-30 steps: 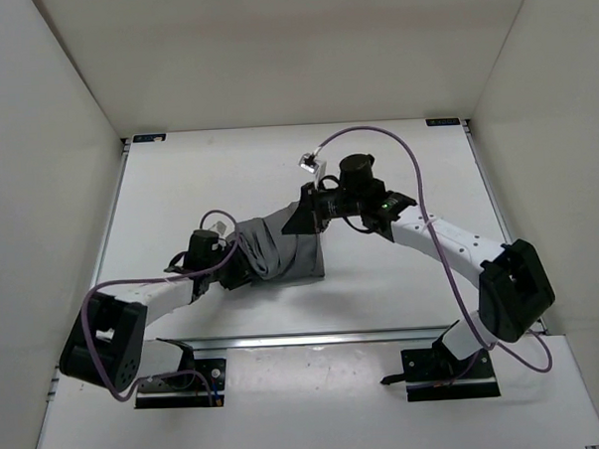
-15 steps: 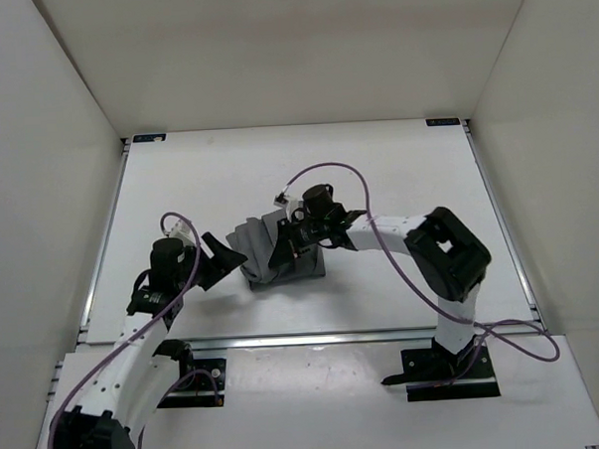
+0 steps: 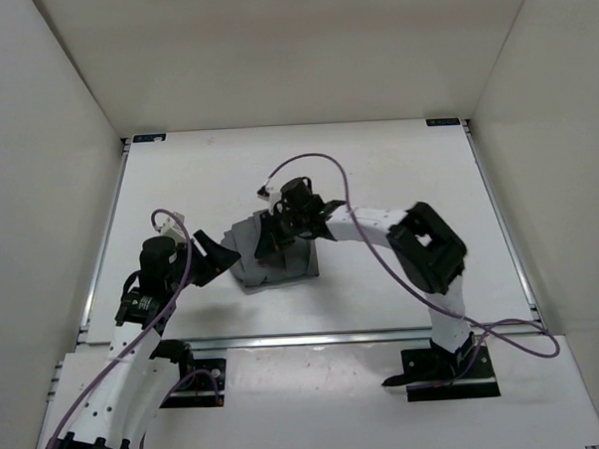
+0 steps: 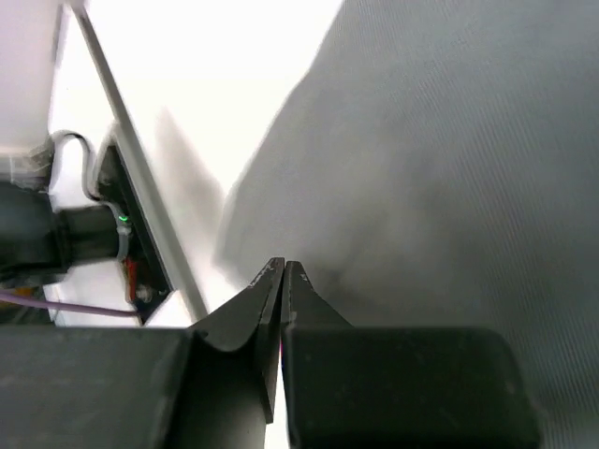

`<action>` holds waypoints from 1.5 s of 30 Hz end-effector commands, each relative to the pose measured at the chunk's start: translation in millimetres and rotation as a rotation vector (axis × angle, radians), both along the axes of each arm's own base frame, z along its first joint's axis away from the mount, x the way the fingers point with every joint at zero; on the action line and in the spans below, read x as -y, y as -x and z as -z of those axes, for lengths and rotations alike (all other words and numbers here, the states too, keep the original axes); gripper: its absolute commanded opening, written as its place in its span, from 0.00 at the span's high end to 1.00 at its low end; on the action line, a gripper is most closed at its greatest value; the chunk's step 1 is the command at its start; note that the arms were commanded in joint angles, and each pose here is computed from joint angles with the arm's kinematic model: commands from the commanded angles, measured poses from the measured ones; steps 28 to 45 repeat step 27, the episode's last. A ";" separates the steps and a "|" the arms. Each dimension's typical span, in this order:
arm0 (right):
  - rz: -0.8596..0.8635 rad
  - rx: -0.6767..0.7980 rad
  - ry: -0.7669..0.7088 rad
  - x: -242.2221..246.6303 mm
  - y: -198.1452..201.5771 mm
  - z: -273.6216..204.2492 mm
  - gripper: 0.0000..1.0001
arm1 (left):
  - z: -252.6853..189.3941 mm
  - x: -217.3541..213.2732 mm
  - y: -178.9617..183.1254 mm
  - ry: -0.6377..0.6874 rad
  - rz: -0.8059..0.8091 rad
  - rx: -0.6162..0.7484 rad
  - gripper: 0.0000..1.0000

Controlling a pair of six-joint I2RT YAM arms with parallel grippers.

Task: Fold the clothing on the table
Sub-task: Fold the skirt

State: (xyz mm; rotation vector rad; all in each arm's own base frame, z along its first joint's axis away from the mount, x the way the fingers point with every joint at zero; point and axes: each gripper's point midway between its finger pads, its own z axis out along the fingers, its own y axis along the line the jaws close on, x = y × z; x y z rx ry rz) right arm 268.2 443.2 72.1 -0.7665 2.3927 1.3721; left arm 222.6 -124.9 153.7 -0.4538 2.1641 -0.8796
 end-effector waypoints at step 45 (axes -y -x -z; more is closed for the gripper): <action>0.432 0.191 0.263 194.9 -60.6 -33.6 0.79 | 2.7 -51.7 18.3 -0.610 0.300 -0.268 0.02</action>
